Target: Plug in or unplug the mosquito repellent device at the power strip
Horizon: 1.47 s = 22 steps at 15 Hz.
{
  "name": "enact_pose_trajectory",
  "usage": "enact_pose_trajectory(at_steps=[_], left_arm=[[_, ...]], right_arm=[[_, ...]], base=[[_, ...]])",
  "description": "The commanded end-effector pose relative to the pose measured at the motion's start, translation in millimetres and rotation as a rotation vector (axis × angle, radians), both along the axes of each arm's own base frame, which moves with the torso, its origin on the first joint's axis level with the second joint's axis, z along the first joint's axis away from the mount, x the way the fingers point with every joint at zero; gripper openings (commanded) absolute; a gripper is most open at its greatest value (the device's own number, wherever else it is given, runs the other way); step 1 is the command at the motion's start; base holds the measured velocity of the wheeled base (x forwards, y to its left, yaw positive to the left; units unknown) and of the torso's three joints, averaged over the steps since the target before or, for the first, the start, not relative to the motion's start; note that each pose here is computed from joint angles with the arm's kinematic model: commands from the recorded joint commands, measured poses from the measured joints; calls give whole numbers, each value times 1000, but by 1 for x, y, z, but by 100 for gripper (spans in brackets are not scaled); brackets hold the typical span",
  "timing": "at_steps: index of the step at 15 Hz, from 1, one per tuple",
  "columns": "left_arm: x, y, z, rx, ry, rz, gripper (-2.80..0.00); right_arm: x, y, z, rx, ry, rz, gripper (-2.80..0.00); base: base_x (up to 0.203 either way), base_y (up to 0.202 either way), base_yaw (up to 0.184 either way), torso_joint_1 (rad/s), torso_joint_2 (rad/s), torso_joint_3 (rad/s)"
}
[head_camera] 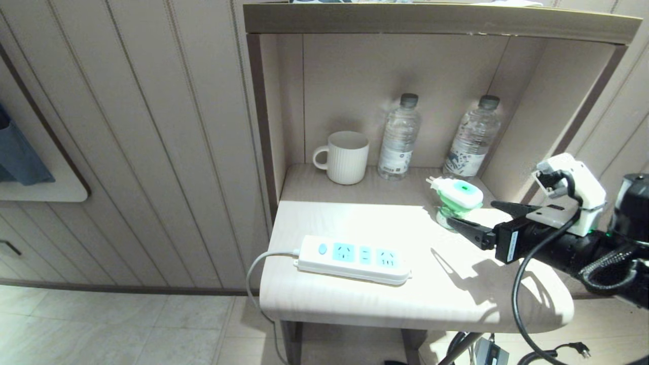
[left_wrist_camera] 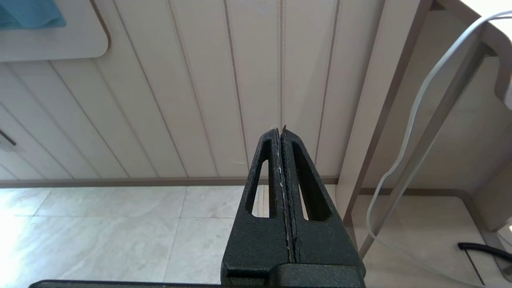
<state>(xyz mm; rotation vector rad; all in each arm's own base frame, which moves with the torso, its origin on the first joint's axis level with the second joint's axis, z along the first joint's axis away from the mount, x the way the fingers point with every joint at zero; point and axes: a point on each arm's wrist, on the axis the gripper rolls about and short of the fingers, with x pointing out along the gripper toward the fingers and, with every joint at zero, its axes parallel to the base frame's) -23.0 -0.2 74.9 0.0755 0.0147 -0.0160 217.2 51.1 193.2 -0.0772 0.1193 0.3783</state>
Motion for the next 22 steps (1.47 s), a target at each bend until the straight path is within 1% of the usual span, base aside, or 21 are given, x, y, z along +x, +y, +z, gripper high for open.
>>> enact_pose_trajectory(at_steps=[1, 3, 4, 7, 12, 16, 17, 19, 22], left_arm=[[0, 0, 0, 1, 0, 0, -280], [0, 0, 0, 1, 0, 0, -280], [0, 0, 0, 1, 0, 0, -280], [0, 0, 0, 1, 0, 0, -280], [0, 0, 0, 1, 0, 0, -280], [0, 0, 0, 1, 0, 0, -280], [0, 0, 0, 1, 0, 0, -280], [0, 0, 0, 1, 0, 0, -280], [0, 0, 0, 1, 0, 0, -280]], right_arm=[[-2, -3, -10, 6, -40, -10, 0], [-3, -14, -12, 18, -81, -61, 0], [-4, -16, -13, 27, -81, -71, 0], [-7, -17, -20, 87, -35, -77, 0], [-3, -17, -32, 105, 23, -84, 0], [13, -15, -42, 108, 7, -86, 0], [18, -15, -45, 110, -6, -88, 0], [26, -13, -46, 117, -65, -85, 0], [30, -13, -48, 119, -75, -84, 0]], base=[[0, 0, 0, 0, 0, 0], [0, 0, 0, 0, 0, 0], [0, 0, 0, 0, 0, 0], [0, 0, 0, 0, 0, 0], [0, 0, 0, 0, 0, 0], [0, 0, 0, 0, 0, 0], [0, 0, 0, 0, 0, 0], [0, 0, 0, 0, 0, 0], [0, 0, 0, 0, 0, 0]])
